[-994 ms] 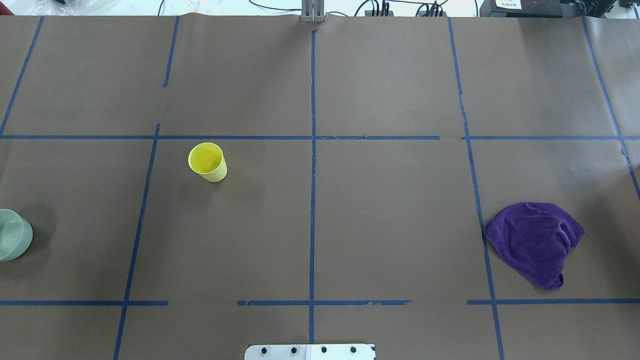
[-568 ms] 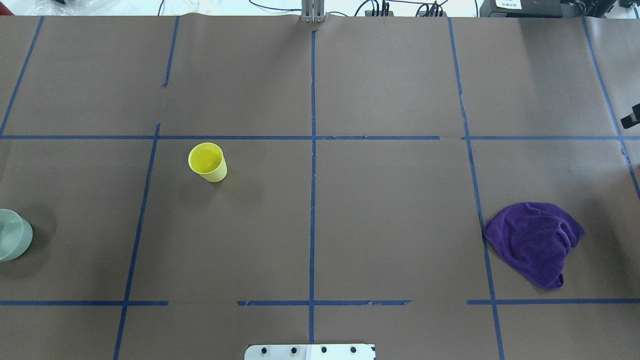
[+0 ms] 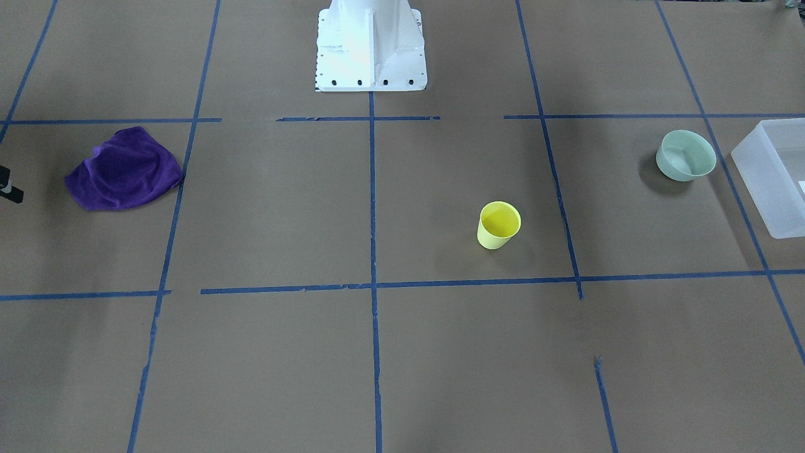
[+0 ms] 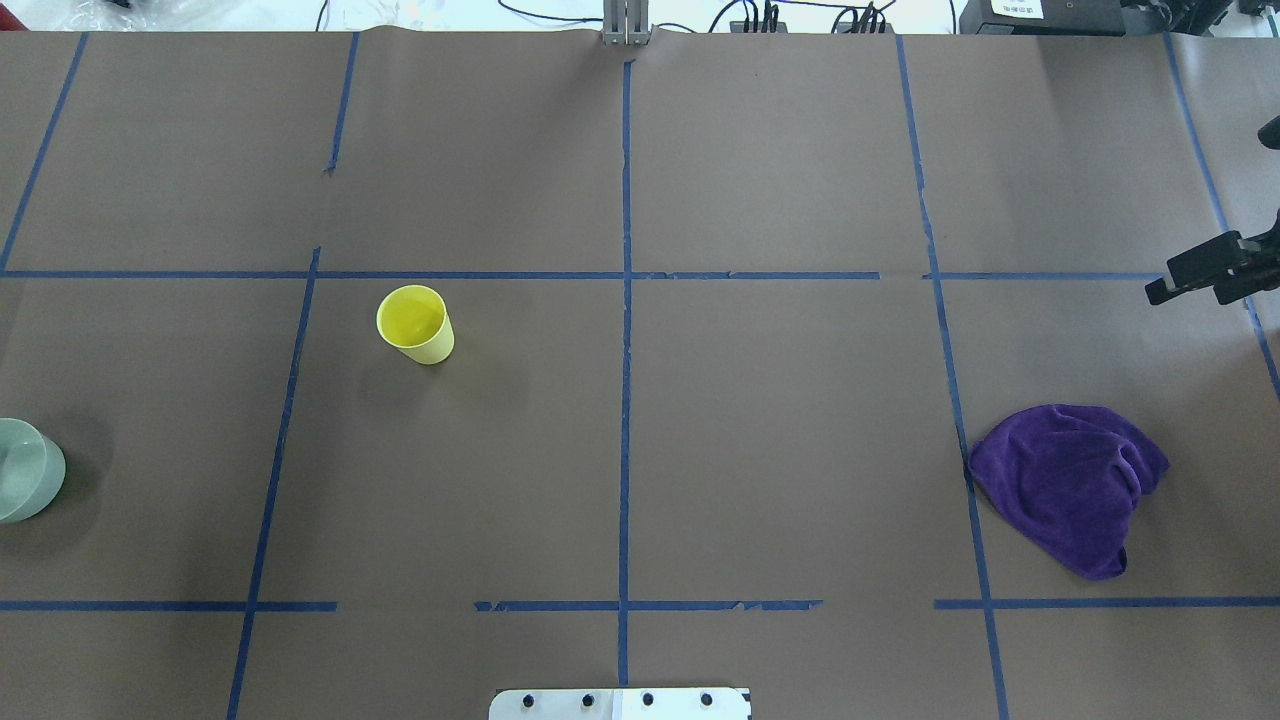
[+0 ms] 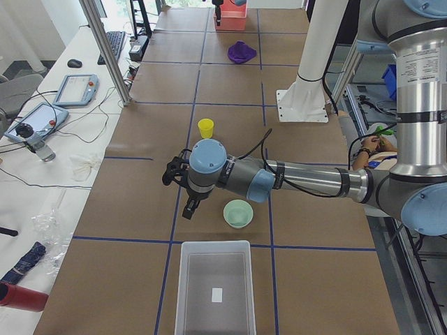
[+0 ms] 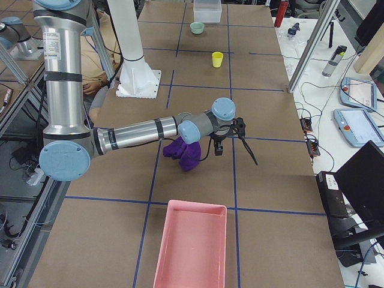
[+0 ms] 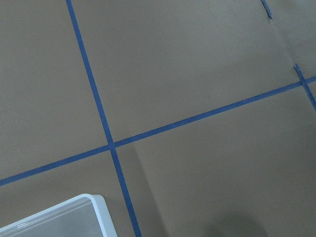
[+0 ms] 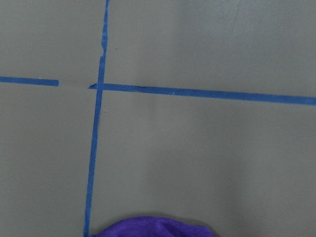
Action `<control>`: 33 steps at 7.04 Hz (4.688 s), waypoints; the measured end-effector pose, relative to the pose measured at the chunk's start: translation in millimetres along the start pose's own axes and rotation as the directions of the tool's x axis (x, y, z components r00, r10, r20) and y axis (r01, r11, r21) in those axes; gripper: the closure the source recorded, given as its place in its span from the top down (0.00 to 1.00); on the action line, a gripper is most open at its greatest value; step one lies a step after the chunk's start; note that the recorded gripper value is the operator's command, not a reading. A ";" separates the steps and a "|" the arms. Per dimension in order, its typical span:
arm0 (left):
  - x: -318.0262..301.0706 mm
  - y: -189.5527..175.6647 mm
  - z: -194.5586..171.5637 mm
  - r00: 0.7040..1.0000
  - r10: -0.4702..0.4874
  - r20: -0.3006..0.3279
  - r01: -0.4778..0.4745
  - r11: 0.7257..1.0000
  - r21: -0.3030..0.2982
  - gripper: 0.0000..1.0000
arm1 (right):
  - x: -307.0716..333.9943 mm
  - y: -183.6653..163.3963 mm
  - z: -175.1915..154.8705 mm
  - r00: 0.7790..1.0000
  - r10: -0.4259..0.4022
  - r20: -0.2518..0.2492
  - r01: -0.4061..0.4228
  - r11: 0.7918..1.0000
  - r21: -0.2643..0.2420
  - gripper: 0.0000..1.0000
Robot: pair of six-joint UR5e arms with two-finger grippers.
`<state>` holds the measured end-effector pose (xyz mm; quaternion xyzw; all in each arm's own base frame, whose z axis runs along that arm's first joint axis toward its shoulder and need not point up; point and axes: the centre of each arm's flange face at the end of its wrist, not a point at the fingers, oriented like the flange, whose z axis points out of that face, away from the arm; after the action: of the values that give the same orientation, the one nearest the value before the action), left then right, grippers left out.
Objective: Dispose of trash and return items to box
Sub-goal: 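Move left gripper toward yellow cup while right gripper moves toward purple cloth, then close left gripper around the yellow cup's rim, then carry yellow cup with left gripper into the clear plastic box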
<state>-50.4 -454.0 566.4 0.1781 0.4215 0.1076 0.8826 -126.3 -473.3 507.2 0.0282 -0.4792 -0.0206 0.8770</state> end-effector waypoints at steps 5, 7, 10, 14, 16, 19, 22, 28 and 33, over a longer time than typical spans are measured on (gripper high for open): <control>8.2 0.2 -0.4 0.999 0.007 -0.050 -0.007 1.000 0.005 1.00 | -26.2 86.7 64.3 0.978 0.208 0.021 -0.209 0.974 0.083 1.00; 42.0 -11.0 -0.7 0.988 -0.013 -0.157 0.018 0.999 0.032 1.00 | -30.0 86.5 58.3 0.977 0.211 0.031 -0.213 0.972 0.095 1.00; 166.7 -36.0 54.2 0.943 -0.083 -0.323 0.110 0.992 0.068 1.00 | -24.7 68.9 25.0 0.971 0.230 0.067 -0.238 0.959 0.153 1.00; 311.4 -81.8 141.0 0.927 -0.165 -0.336 0.216 0.969 0.119 0.97 | -19.9 60.1 11.2 0.968 0.237 0.085 -0.248 0.955 0.165 1.00; 372.8 -134.6 172.7 0.945 -0.231 -0.233 0.256 0.963 0.082 0.97 | -21.1 56.6 12.3 0.969 0.234 0.084 -0.246 0.954 0.171 1.00; 417.1 -161.1 218.1 0.959 -0.261 -0.109 0.268 0.962 0.049 0.97 | -22.5 46.2 18.2 0.969 0.231 0.086 -0.243 0.955 0.171 1.00; 429.3 -143.8 242.3 0.964 -0.251 -0.088 0.253 0.968 0.004 0.93 | -22.8 45.8 18.2 0.969 0.230 0.089 -0.243 0.955 0.170 1.00; 426.0 -132.5 261.5 0.966 -0.248 -0.065 0.247 0.969 -0.026 0.57 | -17.6 49.8 18.4 0.965 0.248 0.087 -0.260 0.951 0.168 1.00; 420.3 -129.1 274.7 0.975 -0.219 -0.043 0.217 0.975 -0.040 0.00 | -20.0 46.6 19.1 0.966 0.243 0.090 -0.256 0.952 0.169 1.00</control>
<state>430.9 -490.4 377.2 0.1125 0.4570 0.0219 0.8820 -152.8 -426.1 503.9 0.0456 -0.5084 0.1328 0.8496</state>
